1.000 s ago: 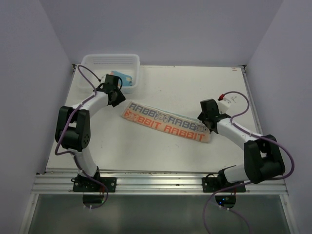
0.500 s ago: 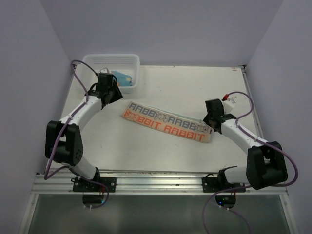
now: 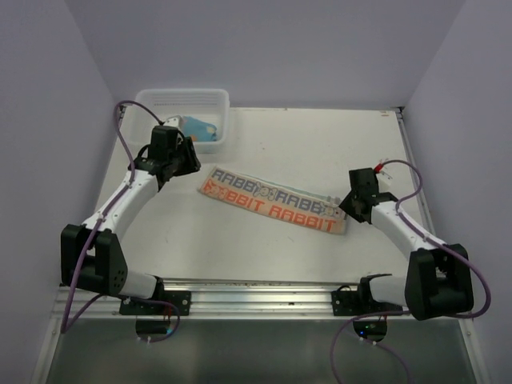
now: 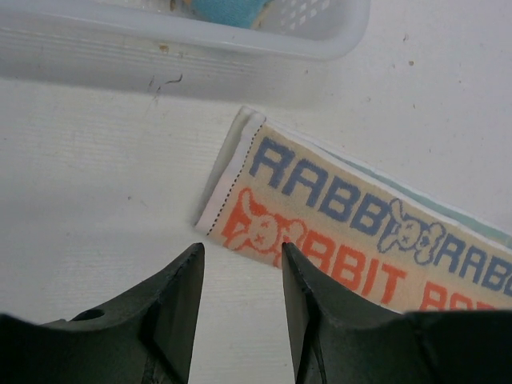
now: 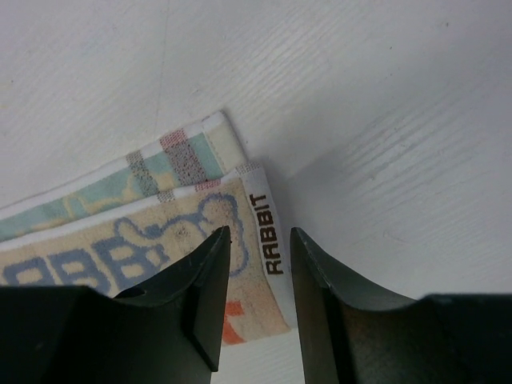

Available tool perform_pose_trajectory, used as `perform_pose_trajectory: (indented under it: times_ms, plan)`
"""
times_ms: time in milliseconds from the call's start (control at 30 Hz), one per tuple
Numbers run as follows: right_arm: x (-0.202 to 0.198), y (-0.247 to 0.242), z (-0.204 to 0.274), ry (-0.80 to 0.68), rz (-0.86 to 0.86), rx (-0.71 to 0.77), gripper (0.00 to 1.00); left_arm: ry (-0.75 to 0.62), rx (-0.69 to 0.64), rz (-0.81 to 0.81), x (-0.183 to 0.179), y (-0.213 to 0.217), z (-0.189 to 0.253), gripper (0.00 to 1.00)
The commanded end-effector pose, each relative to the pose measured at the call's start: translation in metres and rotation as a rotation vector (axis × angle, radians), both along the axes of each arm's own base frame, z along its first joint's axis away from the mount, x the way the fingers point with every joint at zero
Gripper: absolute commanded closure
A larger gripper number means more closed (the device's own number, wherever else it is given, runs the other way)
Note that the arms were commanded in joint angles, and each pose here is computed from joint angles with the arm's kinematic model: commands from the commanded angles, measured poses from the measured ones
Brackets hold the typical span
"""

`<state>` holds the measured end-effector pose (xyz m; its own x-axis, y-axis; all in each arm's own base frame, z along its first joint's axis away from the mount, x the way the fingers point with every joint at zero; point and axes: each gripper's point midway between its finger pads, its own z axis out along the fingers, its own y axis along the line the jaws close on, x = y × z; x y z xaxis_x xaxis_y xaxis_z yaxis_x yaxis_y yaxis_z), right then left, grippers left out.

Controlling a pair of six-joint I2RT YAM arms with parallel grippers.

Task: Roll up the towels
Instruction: Fold the towel

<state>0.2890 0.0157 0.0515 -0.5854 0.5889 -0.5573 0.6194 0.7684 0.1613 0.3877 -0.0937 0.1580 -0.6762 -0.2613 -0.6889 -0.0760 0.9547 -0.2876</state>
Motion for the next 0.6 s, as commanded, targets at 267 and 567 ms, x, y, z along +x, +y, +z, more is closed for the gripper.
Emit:
perform_pose_trajectory:
  times_ms: [267, 567]
  plan:
    - [-0.022, 0.009, -0.013, 0.073, 0.066, 0.045, 0.6, 0.005, 0.024, -0.097, -0.015, -0.006, -0.017, 0.52]
    - [-0.001, 0.008, -0.014, 0.076, 0.092, 0.017, 0.71, -0.009, 0.03, -0.101, -0.016, -0.005, -0.015, 0.51]
